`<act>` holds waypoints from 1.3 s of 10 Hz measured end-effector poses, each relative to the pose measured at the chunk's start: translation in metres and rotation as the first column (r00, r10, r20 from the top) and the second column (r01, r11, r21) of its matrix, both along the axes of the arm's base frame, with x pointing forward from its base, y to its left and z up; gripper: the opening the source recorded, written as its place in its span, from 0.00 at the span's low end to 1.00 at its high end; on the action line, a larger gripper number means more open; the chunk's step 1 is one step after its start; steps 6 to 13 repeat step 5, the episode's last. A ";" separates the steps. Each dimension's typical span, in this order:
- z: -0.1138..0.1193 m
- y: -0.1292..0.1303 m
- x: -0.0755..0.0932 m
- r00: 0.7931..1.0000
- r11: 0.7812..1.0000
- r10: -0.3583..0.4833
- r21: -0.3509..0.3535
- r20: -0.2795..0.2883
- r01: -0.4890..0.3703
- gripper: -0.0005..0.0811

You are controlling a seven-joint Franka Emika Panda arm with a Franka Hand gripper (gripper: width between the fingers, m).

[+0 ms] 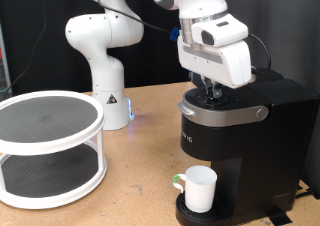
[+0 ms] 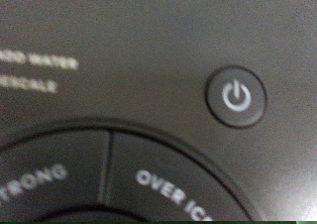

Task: Make a cup of coffee with the keurig machine

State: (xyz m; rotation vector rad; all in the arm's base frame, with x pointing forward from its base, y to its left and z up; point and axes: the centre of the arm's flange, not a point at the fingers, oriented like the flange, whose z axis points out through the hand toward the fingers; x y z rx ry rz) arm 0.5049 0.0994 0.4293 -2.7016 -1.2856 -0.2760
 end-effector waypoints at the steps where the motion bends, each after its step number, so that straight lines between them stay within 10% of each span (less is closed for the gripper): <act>1: 0.005 -0.002 -0.003 1.000 1.000 0.008 0.016 -0.014 -0.008 0.01; 5: 0.044 -0.017 -0.019 0.999 0.997 0.035 0.066 -0.036 -0.033 0.01; 13: 0.044 -0.017 -0.019 0.999 0.997 0.035 0.066 -0.036 -0.033 0.01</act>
